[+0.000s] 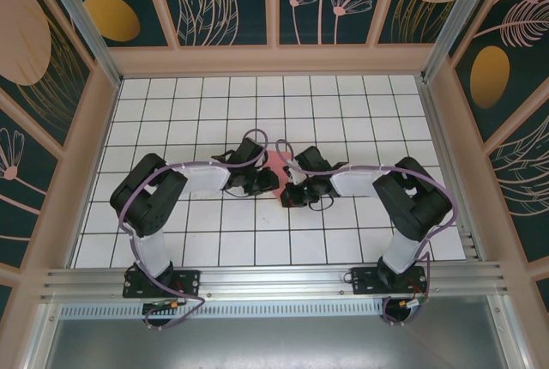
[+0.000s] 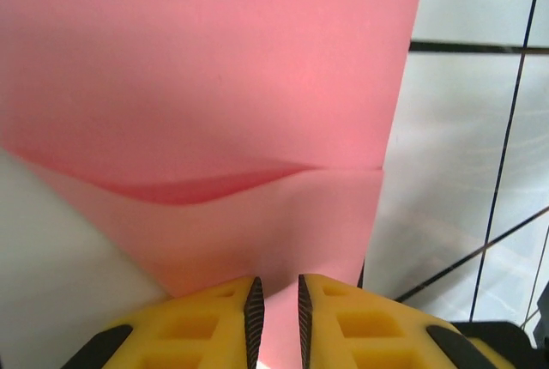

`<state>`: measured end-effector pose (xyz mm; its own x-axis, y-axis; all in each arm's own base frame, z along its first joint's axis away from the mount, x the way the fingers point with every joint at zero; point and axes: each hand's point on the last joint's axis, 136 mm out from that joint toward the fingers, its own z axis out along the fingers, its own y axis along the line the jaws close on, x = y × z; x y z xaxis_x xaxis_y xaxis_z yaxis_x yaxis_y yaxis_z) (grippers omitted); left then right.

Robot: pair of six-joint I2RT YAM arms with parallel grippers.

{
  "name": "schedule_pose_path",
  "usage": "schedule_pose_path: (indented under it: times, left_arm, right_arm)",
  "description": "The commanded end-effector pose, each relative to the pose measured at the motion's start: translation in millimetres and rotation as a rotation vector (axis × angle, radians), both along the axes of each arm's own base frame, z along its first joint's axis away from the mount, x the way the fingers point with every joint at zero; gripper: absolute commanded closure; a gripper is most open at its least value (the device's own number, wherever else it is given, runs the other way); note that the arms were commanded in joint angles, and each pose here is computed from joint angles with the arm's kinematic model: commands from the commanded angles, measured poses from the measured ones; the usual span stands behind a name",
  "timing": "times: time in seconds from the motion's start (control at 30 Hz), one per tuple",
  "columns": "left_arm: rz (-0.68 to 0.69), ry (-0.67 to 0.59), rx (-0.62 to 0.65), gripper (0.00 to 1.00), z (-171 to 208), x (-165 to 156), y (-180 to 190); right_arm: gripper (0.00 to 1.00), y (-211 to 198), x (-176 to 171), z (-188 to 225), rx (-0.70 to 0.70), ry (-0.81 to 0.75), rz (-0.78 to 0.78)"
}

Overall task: Fold a paper plane with a square sheet of paper (fold left side to right side)
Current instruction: Third fold the triangle at the center of the table.

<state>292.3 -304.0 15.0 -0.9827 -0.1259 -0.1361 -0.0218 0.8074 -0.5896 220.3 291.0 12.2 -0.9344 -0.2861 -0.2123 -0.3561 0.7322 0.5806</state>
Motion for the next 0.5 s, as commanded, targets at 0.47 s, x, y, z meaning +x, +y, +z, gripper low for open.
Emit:
schedule_pose_path:
  times: [0.47]
  left_arm:
    - [0.149,-0.109,0.208,0.72,-22,67,72]
  right_arm:
    - [1.00,-48,-30,-55,-0.261,0.114,-0.026]
